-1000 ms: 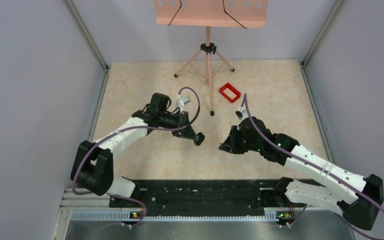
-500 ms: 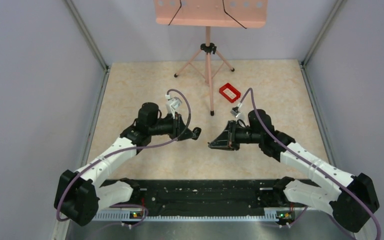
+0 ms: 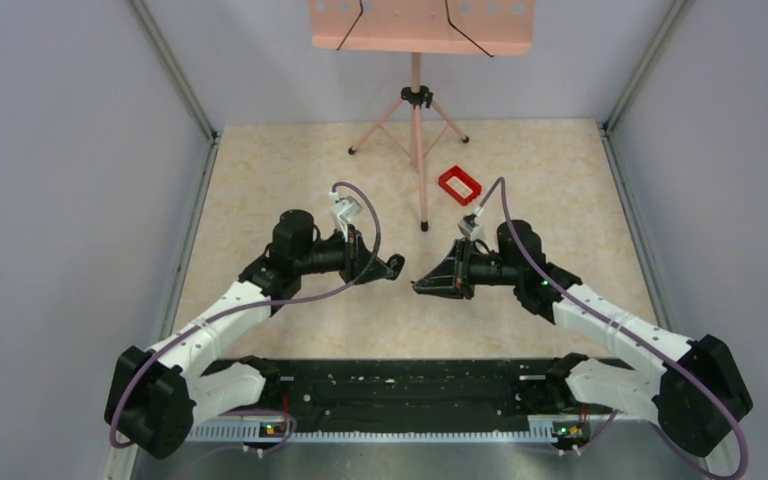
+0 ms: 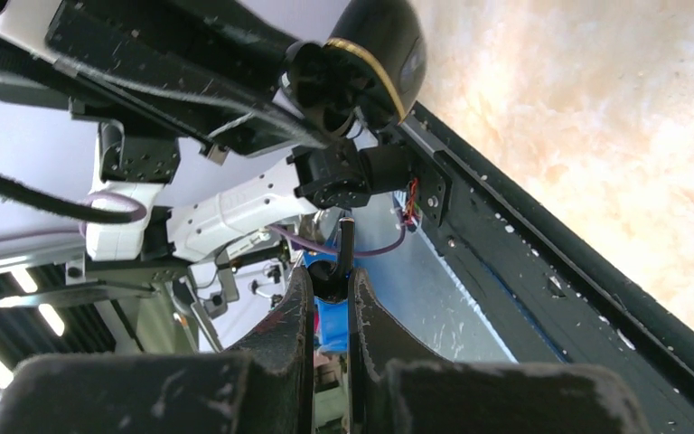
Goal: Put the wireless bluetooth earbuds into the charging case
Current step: Insert the right earbud into the right side groove of the charging case.
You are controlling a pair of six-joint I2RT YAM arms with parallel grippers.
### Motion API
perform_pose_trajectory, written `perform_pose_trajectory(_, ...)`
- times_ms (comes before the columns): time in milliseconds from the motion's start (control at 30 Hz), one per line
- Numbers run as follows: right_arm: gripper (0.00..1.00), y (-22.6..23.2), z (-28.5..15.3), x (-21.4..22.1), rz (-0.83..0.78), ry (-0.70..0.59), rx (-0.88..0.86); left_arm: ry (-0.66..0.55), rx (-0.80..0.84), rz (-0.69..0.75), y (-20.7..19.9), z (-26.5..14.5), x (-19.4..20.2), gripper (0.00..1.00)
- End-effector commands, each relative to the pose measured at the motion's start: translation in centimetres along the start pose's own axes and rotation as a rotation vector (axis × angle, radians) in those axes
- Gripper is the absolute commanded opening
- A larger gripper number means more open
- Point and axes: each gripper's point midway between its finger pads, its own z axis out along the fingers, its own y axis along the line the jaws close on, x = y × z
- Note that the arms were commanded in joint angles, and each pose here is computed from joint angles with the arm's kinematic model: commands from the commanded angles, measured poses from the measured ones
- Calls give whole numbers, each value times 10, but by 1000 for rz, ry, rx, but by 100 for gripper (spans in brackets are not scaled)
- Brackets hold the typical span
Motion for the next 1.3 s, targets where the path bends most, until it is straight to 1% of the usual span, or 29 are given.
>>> perform_pose_trajectory(0, 0, 21, 4, -26, -51, -86, -32, -41, 72, 80, -17, -1, -14, 0)
perform_pose_trajectory(100, 0, 19, 8, -34, -45, -116, -30, -46, 68, 85, -18, -3, -15, 0)
perform_pose_trajectory(300, 0, 26, 16, -44, -46, -136, -79, -43, 57, 87, -18, -4, -15, 0)
perform_pose_trajectory(633, 0, 28, 24, -52, -52, -140, -93, -33, 56, 80, -18, -3, -14, 0)
perform_pose_trajectory(1267, 0, 19, 31, -59, -65, -141, -43, -21, 79, 79, -27, -5, -18, 0)
